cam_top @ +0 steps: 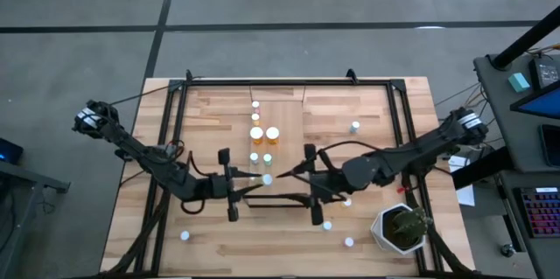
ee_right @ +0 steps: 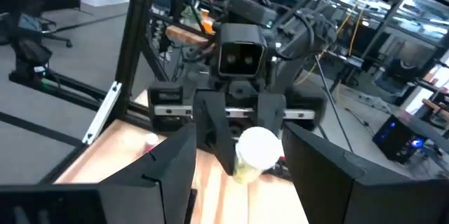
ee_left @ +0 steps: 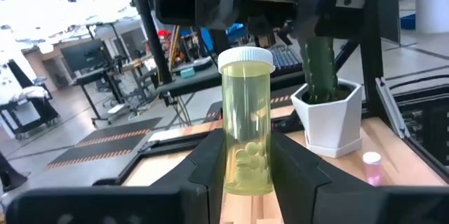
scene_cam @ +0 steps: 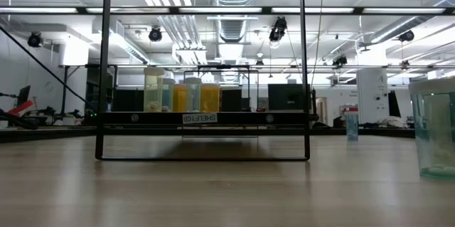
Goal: Pick and place medicine bottles onto shelf by color
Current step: Put the yellow pill bottle aligned with the other yellow pill bottle on the shelf
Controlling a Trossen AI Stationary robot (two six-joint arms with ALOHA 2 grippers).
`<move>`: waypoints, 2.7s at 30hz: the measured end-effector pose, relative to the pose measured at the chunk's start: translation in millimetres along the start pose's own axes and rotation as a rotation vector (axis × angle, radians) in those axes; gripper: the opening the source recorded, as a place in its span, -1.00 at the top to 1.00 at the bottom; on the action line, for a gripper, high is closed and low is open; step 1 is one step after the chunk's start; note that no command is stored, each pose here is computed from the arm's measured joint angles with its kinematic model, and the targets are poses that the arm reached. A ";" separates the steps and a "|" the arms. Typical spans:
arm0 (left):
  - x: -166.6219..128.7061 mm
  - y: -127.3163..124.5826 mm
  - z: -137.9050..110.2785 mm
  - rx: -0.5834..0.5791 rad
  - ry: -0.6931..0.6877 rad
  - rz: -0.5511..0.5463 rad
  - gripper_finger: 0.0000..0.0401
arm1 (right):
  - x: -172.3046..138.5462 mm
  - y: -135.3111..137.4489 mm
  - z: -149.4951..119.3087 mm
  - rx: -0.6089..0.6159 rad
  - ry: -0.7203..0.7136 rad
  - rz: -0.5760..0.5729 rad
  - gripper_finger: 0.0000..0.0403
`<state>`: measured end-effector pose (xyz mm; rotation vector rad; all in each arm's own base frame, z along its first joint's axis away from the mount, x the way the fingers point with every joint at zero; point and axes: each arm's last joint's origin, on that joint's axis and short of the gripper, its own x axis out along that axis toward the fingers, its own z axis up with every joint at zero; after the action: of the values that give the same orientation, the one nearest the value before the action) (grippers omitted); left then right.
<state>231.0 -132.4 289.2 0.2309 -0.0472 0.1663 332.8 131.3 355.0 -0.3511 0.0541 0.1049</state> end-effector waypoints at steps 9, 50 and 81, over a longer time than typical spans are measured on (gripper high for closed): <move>0.3 -0.4 3.8 0.004 -0.024 -0.035 0.61 | 30.8 -1.9 3.1 0.010 0.066 -0.015 0.00; -17.9 21.4 18.8 0.018 -0.028 -0.034 0.01 | 28.6 -32.0 -15.7 0.229 0.428 -0.050 0.44; -53.6 55.8 13.5 0.026 -0.032 0.013 0.01 | 63.0 -61.9 -107.8 0.673 0.719 -0.075 0.46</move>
<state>168.3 -90.5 311.3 0.2587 -0.0779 0.1763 398.6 42.1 270.5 0.2980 0.7691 -0.1205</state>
